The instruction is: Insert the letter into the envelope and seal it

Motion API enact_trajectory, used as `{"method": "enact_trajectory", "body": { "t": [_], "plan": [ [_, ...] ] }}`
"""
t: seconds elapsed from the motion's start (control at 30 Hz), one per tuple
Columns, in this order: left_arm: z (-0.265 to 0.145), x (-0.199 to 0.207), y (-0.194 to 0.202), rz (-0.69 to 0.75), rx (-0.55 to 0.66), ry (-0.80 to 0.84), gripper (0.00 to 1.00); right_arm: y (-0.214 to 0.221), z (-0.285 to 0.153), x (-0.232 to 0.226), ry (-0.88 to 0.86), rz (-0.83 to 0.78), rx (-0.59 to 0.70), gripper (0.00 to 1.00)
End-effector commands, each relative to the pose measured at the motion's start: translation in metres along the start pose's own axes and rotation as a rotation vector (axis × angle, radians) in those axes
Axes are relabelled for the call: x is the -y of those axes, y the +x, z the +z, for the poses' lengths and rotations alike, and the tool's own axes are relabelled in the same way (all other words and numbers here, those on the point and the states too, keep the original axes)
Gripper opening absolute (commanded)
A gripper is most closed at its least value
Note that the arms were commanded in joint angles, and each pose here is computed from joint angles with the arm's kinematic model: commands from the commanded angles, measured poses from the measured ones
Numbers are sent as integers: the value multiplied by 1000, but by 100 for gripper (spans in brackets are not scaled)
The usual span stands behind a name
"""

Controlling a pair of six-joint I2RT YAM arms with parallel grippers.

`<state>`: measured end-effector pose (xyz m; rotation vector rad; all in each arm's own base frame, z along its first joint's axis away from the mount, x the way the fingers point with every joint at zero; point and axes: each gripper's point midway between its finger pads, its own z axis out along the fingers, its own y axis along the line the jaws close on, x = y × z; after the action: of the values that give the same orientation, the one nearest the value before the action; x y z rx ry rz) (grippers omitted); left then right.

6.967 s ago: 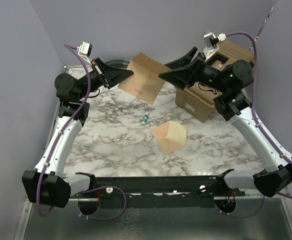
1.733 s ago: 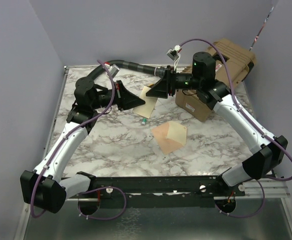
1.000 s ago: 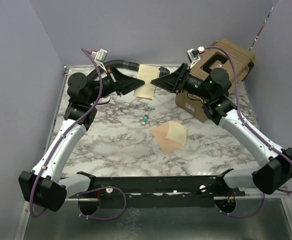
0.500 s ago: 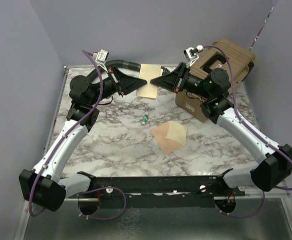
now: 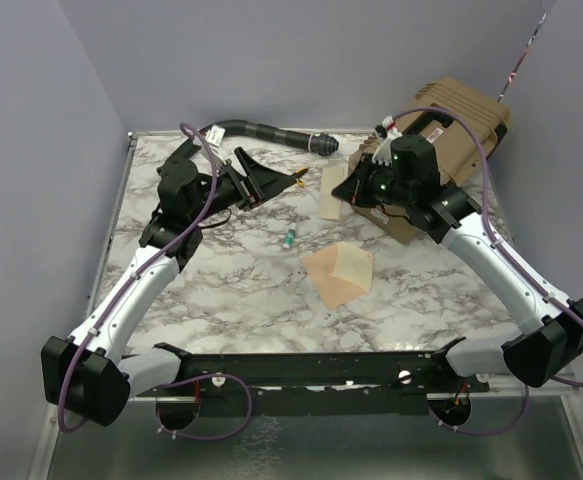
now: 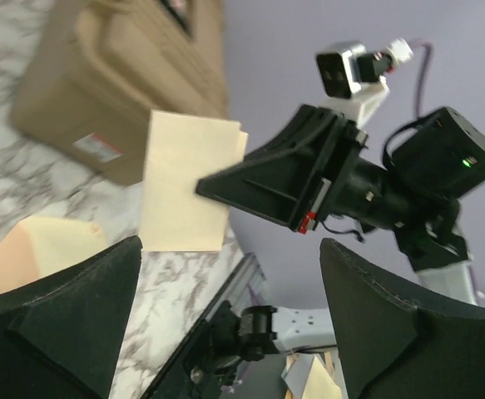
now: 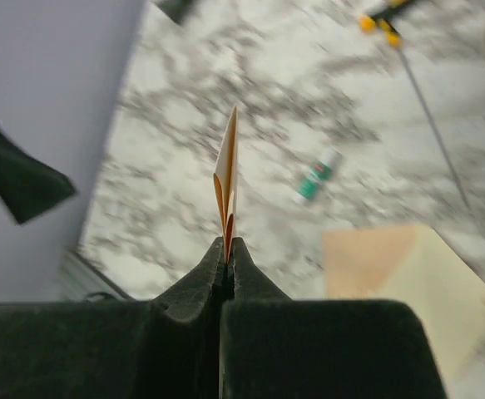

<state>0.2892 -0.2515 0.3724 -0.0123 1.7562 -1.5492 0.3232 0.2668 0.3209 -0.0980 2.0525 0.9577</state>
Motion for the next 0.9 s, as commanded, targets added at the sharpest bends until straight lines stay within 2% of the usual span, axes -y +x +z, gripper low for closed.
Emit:
{"method": "enact_trajectory", "body": {
  "t": [0.0,0.17,0.3,0.57,0.73,0.87],
  "plan": [
    [-12,-80,34,-34,-22,-301,89,89,-24,102,373,-118,-276,0],
    [-11,-114,78,-79,-121,-379,89,127,-23,154,545,-114,-342,0],
    [-11,-124,86,-72,-143,-408,89,158,-5,174,579,-82,-440,0],
    [-31,-160,116,-107,-192,-505,89,166,10,200,657,-116,-456,0],
    [-39,-173,131,-123,-226,-533,89,159,16,198,598,-224,-458,1],
    [-39,-177,135,-124,-245,-540,89,173,26,182,380,-341,-504,1]
  ]
}}
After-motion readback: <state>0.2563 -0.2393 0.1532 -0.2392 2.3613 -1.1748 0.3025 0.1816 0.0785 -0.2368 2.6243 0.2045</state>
